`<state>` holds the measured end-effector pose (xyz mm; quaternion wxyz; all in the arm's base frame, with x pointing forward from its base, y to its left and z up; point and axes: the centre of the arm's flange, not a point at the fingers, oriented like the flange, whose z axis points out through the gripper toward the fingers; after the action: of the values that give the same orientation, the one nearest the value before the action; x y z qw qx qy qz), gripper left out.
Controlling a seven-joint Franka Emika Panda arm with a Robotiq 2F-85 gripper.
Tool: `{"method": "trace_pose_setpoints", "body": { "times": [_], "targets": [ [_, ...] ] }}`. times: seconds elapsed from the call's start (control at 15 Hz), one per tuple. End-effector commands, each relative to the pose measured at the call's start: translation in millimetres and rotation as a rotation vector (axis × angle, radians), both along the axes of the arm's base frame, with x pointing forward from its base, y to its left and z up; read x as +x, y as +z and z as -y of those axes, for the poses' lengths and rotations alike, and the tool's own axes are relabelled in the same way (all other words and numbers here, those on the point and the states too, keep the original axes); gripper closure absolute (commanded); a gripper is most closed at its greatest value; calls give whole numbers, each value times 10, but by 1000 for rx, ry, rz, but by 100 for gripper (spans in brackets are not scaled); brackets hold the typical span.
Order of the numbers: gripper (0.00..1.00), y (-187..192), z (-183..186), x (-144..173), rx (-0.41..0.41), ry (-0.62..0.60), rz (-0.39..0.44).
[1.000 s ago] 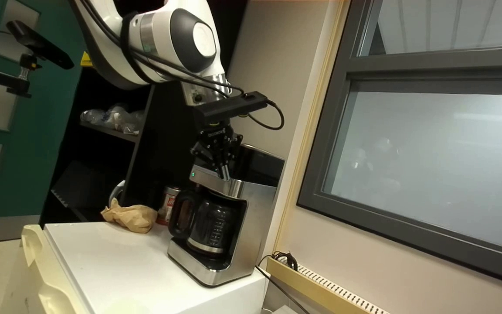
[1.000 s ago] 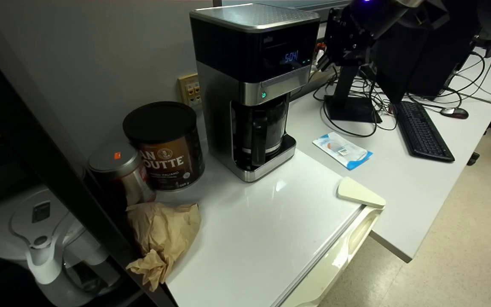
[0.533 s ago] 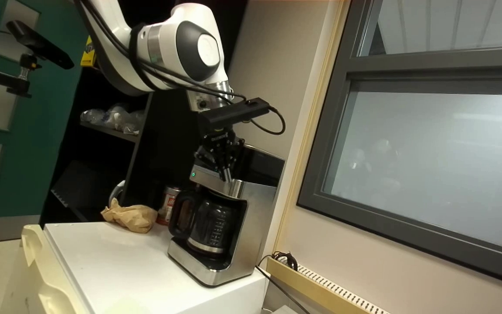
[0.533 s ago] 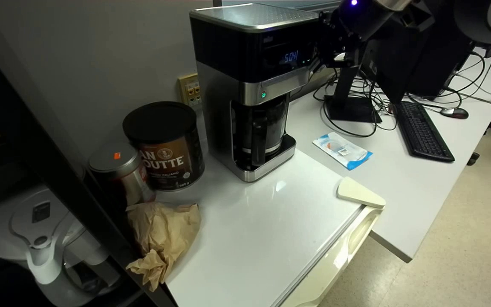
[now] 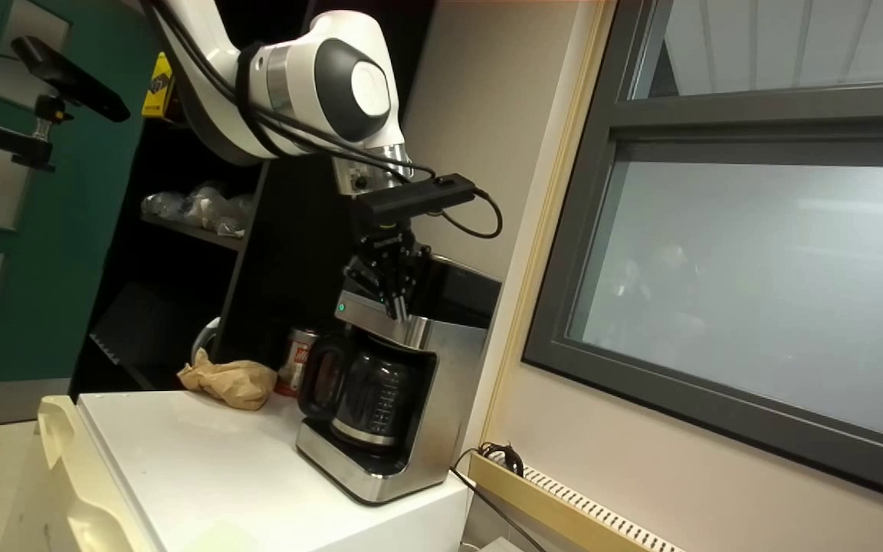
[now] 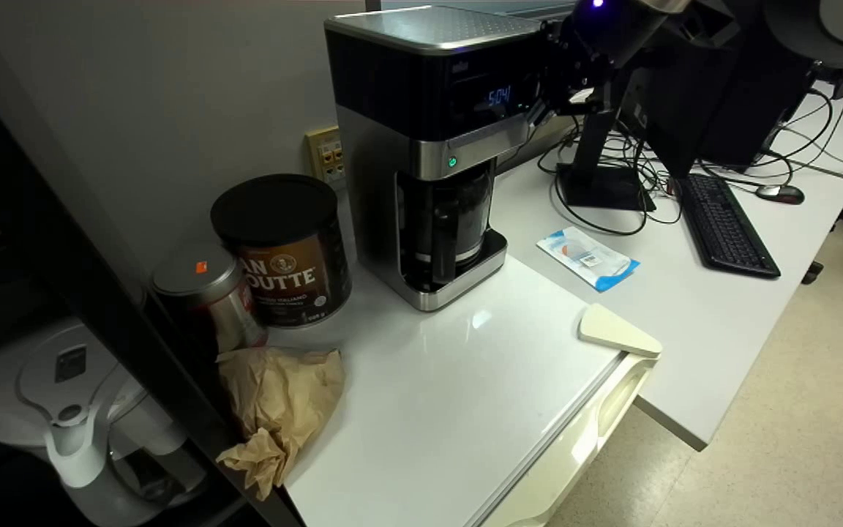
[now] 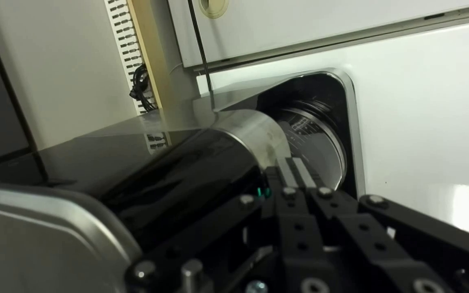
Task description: Press a button on the coffee maker
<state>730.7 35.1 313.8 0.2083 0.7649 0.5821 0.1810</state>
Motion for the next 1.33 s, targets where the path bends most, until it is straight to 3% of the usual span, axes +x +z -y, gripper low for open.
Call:
{"method": "trace_pose_setpoints", "body": {
  "times": [0.0,0.27,0.8,1.27],
  "targets": [
    [100,-18,-20,200,8,25,2],
    [100,-106,-173,-51,13,69,-52],
    [100,-555,-635,-612,-23,192,-270],
    [100,-665,-721,-960,-238,284,-443]
  ]
}}
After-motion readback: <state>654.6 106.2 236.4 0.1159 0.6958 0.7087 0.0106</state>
